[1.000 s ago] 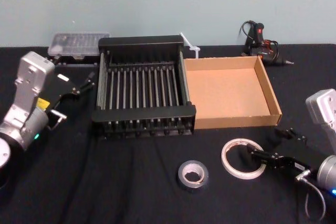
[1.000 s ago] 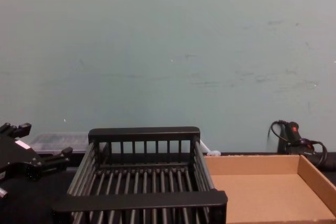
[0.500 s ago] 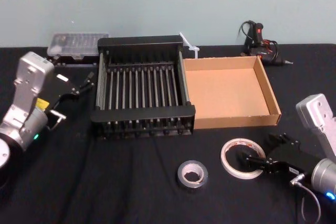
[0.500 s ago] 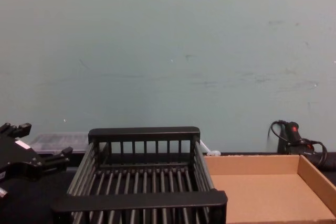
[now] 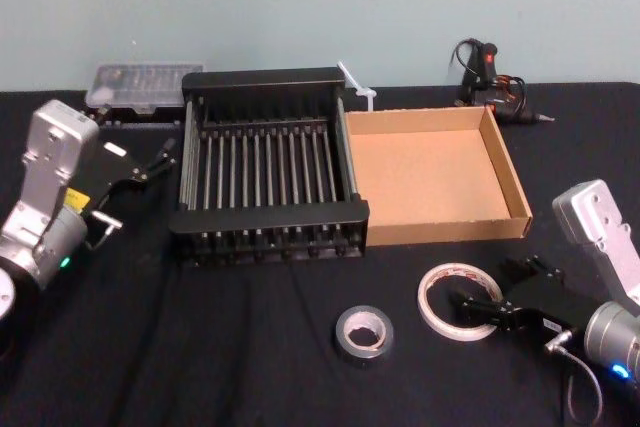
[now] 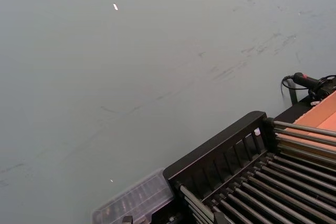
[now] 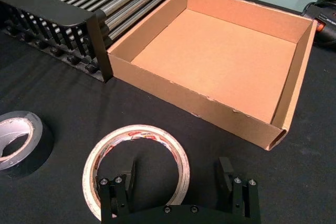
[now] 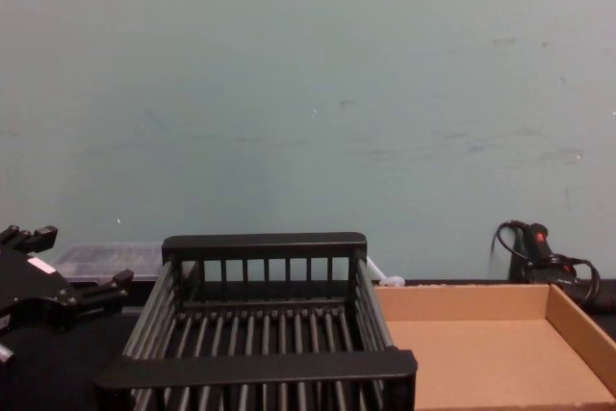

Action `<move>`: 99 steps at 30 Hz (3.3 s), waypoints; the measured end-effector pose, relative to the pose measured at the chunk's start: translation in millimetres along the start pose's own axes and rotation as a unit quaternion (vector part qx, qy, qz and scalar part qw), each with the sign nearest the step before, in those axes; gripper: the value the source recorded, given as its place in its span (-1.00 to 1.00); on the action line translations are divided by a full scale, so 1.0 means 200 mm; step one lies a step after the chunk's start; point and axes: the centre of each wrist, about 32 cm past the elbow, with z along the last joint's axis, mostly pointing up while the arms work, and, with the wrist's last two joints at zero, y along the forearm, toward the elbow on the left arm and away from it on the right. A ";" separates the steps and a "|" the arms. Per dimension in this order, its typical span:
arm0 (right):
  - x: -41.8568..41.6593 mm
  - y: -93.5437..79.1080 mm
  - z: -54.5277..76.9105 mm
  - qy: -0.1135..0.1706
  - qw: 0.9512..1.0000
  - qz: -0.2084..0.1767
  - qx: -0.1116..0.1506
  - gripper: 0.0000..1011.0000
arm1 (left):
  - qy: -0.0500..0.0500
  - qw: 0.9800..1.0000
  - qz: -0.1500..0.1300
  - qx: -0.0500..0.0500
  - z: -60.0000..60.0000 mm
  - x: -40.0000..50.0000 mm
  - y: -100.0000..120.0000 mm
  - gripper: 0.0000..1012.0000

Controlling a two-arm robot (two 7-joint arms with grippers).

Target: Pick up the white tape and place it into the black box , Pick up the silver tape and place it into the brown box.

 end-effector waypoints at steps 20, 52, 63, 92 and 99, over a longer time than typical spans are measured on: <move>-0.003 0.02 -0.01 0.001 1.000 0.001 -0.004 0.98 | 0.000 1.000 0.000 0.000 0.00 0.000 0.00 0.98; -0.006 0.02 -0.02 0.001 1.000 0.004 -0.007 0.98 | 0.000 1.000 0.000 0.000 0.00 0.000 0.00 0.98; -0.007 0.03 -0.02 0.001 1.000 0.004 -0.007 0.98 | 0.000 1.000 0.000 0.000 0.00 0.000 0.00 0.98; -0.007 0.02 -0.02 0.001 1.000 0.004 -0.006 0.81 | 0.000 1.000 0.000 0.000 0.00 0.000 0.00 0.98; -0.007 0.02 -0.02 0.001 1.000 0.004 -0.006 0.45 | 0.000 1.000 0.000 0.000 0.00 0.000 0.00 0.98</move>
